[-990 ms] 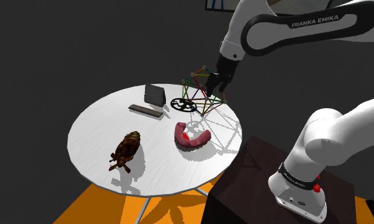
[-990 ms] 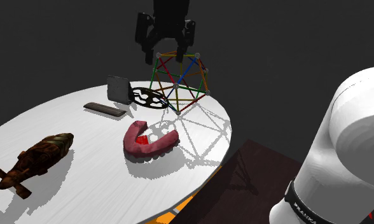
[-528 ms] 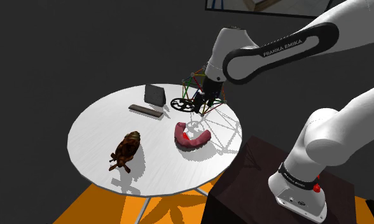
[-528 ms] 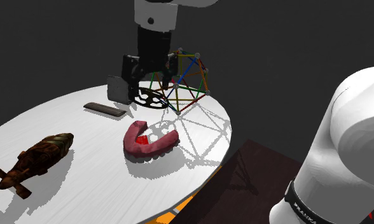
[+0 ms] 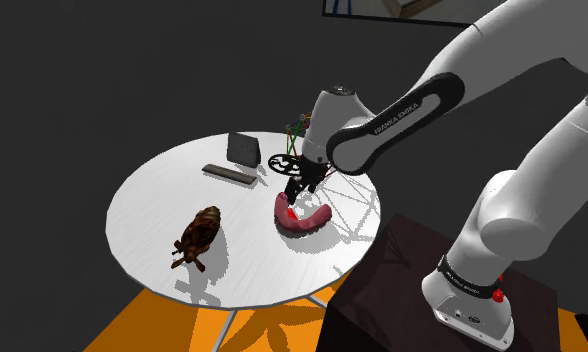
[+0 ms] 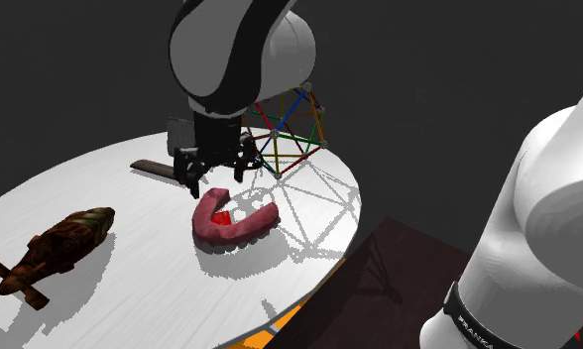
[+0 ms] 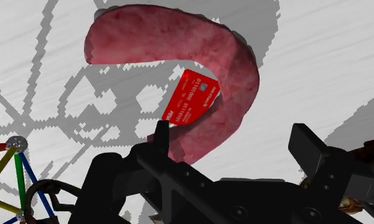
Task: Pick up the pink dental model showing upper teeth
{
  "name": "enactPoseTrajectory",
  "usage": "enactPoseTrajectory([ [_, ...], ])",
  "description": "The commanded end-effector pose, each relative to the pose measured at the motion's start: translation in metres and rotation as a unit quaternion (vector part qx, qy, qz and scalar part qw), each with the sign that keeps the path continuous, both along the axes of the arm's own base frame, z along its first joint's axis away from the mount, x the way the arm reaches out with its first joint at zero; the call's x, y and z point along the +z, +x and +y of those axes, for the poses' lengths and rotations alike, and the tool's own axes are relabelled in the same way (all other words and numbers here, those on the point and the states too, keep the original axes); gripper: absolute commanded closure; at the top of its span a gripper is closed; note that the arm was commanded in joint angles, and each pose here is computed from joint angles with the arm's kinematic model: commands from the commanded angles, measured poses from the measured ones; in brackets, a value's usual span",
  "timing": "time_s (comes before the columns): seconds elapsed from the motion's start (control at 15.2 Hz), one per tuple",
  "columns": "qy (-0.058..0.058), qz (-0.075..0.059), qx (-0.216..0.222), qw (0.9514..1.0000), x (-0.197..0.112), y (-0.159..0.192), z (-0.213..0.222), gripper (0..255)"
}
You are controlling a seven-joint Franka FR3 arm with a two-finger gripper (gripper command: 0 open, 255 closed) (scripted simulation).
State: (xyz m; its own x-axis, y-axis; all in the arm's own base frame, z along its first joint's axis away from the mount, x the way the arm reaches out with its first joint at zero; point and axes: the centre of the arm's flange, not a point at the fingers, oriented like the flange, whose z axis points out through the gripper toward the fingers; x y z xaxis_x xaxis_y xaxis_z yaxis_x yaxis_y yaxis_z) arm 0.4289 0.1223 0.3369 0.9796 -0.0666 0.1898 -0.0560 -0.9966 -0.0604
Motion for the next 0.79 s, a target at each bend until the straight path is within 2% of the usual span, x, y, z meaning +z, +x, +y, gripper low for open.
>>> enactPoseTrajectory([
  [0.0,-0.001,-0.002,0.002,1.0000,-0.026,0.010,0.011,0],
  [0.33,-0.006,-0.003,0.007,1.0000,-0.085,0.030,0.033,0],
  [0.73,-0.006,-0.003,0.007,1.0000,-0.112,0.030,0.033,0],
])
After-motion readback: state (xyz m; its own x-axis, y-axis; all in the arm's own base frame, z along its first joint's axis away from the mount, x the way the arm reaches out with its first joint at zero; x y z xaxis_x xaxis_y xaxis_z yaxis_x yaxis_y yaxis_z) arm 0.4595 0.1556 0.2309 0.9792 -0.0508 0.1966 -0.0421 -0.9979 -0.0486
